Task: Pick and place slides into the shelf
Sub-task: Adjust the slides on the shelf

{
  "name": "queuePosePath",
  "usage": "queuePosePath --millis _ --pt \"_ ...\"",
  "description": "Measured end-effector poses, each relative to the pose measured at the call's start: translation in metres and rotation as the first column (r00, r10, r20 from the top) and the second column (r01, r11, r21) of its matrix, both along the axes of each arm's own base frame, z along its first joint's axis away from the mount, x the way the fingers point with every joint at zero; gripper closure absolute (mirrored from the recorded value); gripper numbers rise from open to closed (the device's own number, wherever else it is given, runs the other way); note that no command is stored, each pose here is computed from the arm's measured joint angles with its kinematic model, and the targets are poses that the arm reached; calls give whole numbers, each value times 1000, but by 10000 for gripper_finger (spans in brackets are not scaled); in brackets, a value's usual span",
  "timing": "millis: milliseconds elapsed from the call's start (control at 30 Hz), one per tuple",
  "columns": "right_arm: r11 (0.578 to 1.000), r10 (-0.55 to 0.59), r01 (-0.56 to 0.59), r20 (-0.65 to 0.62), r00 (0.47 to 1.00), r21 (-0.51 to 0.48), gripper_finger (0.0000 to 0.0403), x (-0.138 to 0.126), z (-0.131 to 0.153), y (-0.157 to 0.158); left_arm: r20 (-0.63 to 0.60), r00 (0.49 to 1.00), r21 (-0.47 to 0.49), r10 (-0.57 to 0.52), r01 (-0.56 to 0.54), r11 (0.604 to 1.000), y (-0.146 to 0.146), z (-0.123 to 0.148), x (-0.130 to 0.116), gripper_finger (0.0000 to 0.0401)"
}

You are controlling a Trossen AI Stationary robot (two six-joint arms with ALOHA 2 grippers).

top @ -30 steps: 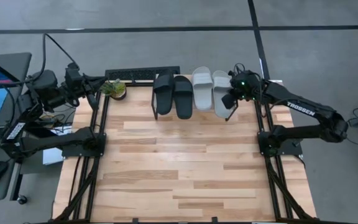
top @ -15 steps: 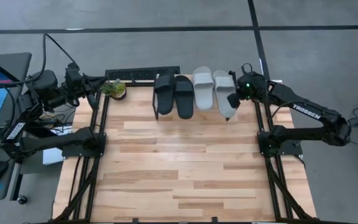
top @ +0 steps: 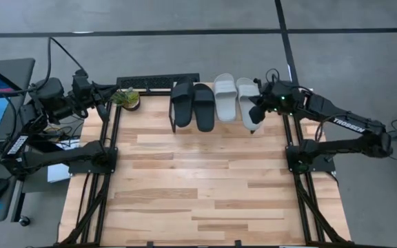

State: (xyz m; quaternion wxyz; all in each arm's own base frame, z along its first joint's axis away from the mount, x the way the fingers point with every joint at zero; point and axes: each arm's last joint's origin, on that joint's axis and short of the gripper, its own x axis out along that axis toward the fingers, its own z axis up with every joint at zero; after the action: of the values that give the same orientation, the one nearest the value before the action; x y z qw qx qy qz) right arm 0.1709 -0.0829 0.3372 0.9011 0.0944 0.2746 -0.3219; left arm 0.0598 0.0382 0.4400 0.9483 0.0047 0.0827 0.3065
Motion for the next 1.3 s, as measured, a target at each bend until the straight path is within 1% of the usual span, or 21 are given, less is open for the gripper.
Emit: queuePosePath --millis 67,167,367,500,633,767,867,967,1133,1300 --pt "999 47 -45 57 997 -20 403 7 7 1 0 1000 0 0 0 1000 0 0 0 401" --pt "998 57 -54 83 995 -34 403 20 7 -2 -1 1000 0 0 0 1000 0 0 0 401" --pt "999 41 -40 62 997 -19 403 45 -9 -18 -5 1000 5 -1 1 1000 0 0 0 401" --pt "1000 20 -20 90 996 -6 403 61 -11 -28 -10 1000 3 -1 1 1000 0 -1 0 401" --pt "999 49 -49 45 998 -8 403 79 -11 -32 -24 1000 -4 -2 2 1000 0 -2 0 401" --pt "995 89 -87 -44 995 41 403 98 -24 -33 -31 1000 -7 -2 2 1000 0 -3 0 401" --pt "994 98 -92 -108 989 65 403 108 -35 -32 -31 1000 -7 -2 2 1000 0 -3 0 401" --pt "993 108 -100 -125 986 70 403 113 -40 -30 -32 999 -7 -2 2 1000 0 -3 0 401" --pt "992 109 -99 -137 985 74 403 112 -41 -29 -36 999 -6 -15 14 1000 -1 -3 0 401" --pt "998 60 -52 -170 984 46 403 110 -42 -31 -39 999 -4 -22 22 1000 -1 -3 0 401"
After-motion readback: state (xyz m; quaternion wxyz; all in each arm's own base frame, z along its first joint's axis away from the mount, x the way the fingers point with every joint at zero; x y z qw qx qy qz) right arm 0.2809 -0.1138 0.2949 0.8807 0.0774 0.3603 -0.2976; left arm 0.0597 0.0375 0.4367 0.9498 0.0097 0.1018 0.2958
